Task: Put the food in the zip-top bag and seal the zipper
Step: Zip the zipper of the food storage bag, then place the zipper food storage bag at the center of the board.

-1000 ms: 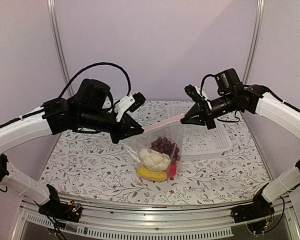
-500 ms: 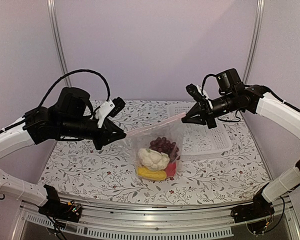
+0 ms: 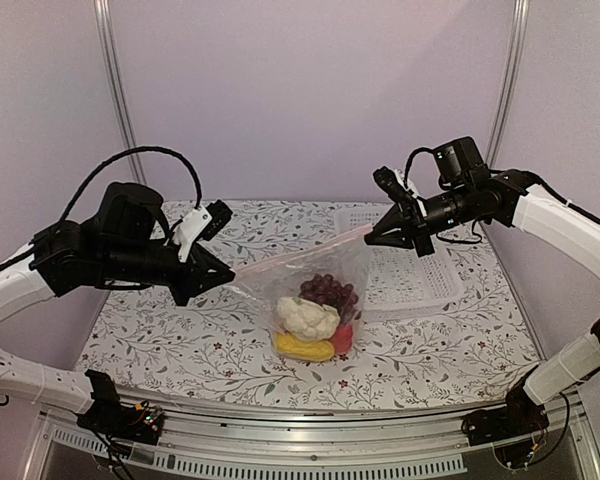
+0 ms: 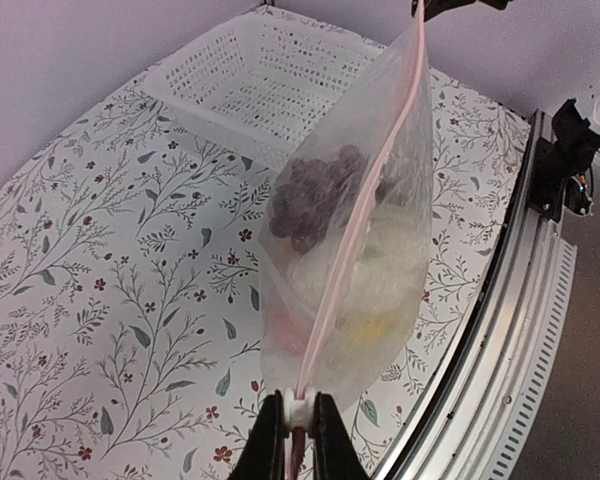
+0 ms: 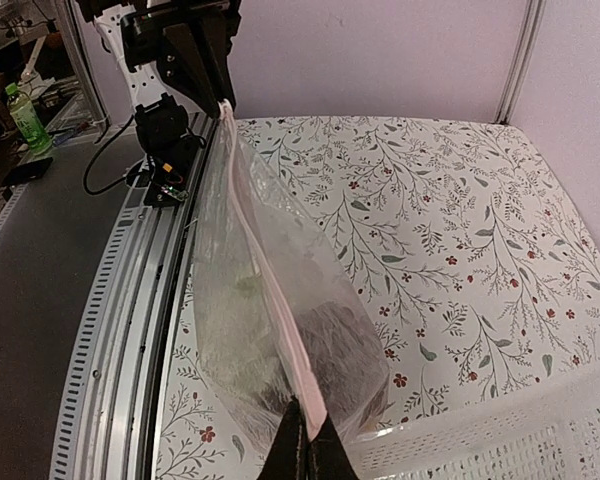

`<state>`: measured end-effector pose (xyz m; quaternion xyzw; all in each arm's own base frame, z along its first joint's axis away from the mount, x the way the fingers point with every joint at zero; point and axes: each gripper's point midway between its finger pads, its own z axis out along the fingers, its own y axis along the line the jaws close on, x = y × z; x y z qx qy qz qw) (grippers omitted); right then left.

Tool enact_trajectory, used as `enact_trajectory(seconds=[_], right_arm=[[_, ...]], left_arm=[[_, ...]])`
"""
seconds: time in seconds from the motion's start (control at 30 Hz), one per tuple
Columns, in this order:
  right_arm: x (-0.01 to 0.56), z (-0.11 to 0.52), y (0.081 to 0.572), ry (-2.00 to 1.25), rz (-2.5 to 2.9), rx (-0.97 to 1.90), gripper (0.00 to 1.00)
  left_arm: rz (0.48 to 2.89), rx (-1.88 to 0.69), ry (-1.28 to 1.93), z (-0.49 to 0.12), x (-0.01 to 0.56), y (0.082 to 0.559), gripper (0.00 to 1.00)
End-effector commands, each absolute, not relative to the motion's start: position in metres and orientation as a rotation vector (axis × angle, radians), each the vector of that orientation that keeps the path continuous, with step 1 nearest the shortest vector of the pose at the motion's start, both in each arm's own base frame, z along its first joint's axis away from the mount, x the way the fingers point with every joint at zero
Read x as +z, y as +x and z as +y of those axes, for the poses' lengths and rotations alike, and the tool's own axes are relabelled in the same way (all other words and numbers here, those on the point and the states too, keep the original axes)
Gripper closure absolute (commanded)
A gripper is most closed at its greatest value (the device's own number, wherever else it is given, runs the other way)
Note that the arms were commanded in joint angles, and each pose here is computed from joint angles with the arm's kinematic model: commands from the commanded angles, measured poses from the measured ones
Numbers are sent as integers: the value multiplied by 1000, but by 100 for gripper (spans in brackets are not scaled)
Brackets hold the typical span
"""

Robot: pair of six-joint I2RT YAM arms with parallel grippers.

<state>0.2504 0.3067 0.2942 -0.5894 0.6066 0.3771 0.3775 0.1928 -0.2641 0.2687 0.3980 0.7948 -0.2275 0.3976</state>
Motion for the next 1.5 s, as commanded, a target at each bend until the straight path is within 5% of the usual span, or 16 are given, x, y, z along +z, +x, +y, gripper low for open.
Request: enact_trajectory(seconds=[0.0,0.4,0.8,1.03,1.13,1.27,1.47], right_arm=[[307,295,256,-1460,1541,921,100],[316,307,265,-1465,1509,984,100],[353,363,364,-1471,1354,893,100],[294,360,339,-1569,1387,959,99],[243,356,307,-1656,1450,985,95],[198,342,253,-1771,1531,1051,76],[201,308,216,-1828,1582,1014,52]], left_arm=[[2107,-482,973,-237,252,192,98],[2033,-458,924,-236,264,204,100],[1744,-152,930,-219,344,280,100],[1879,-393,1121,-236,278,236,100],[2000,-533,1164,-238,238,209,88],[2146,-714,1186,-242,209,173,66],[2058,-663,1059,-232,258,175,42]])
